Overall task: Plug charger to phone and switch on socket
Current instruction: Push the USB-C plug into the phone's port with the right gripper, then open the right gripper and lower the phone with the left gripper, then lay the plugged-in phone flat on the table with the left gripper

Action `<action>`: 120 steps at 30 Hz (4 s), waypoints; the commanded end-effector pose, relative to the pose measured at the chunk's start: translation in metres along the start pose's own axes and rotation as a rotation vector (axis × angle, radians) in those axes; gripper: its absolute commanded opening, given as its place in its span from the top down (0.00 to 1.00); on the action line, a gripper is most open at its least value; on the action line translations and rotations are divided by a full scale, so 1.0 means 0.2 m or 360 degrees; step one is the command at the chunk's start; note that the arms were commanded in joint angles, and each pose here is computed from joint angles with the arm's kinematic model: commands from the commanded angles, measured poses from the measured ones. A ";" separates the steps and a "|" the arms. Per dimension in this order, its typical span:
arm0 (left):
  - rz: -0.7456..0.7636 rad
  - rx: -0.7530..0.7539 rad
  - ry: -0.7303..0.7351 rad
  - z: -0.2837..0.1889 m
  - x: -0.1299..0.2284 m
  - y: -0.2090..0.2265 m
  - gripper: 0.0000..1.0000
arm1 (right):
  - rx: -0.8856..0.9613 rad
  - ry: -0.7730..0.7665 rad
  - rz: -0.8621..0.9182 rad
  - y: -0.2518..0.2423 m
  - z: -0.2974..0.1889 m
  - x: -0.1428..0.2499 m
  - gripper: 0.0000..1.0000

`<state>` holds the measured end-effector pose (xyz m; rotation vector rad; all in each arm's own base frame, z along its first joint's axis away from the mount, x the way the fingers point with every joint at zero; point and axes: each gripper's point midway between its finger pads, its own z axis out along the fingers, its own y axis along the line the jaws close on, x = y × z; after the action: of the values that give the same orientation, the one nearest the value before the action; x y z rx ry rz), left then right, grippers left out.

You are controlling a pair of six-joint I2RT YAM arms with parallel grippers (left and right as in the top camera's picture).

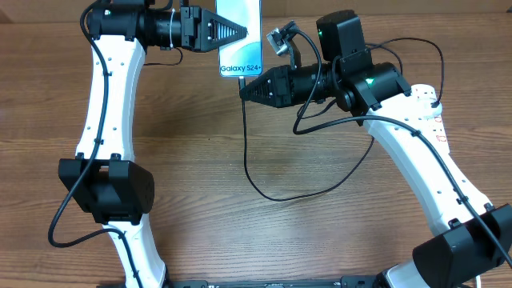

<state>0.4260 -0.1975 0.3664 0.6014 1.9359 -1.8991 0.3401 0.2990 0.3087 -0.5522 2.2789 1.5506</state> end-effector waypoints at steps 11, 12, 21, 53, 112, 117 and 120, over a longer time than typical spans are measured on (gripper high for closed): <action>-0.0016 0.0082 0.0014 0.01 0.00 -0.08 0.96 | -0.0009 -0.0139 -0.0130 0.07 -0.07 -0.12 0.96; -0.0019 0.0082 0.0014 0.01 0.00 -0.08 0.96 | -0.0011 -0.0145 -0.0133 0.07 -0.08 -0.12 0.96; -0.0029 -0.0023 0.0006 0.01 0.00 -0.03 0.96 | -0.0002 -0.0129 -0.0105 0.06 -0.07 -0.11 0.74; -0.0667 -0.1051 0.0362 0.06 0.58 0.75 0.96 | 0.0845 0.0019 0.0426 -0.42 -0.20 0.19 0.00; -0.0920 -0.1415 0.0309 -0.06 1.08 1.35 0.78 | 0.0896 0.0048 0.0460 -0.44 -0.22 0.22 0.00; -0.0922 -0.1471 0.0319 -0.08 1.09 1.36 0.71 | 0.0902 0.0046 0.0460 -0.45 -0.22 0.22 0.00; -0.0921 -0.1510 0.0324 -0.10 1.10 1.37 0.65 | 0.0902 0.0047 0.0460 -0.45 -0.22 0.22 0.00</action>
<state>0.3871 -0.1688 0.0163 -0.0647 3.0090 -0.9380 0.3412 0.2242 0.2165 -0.0789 2.7935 0.9197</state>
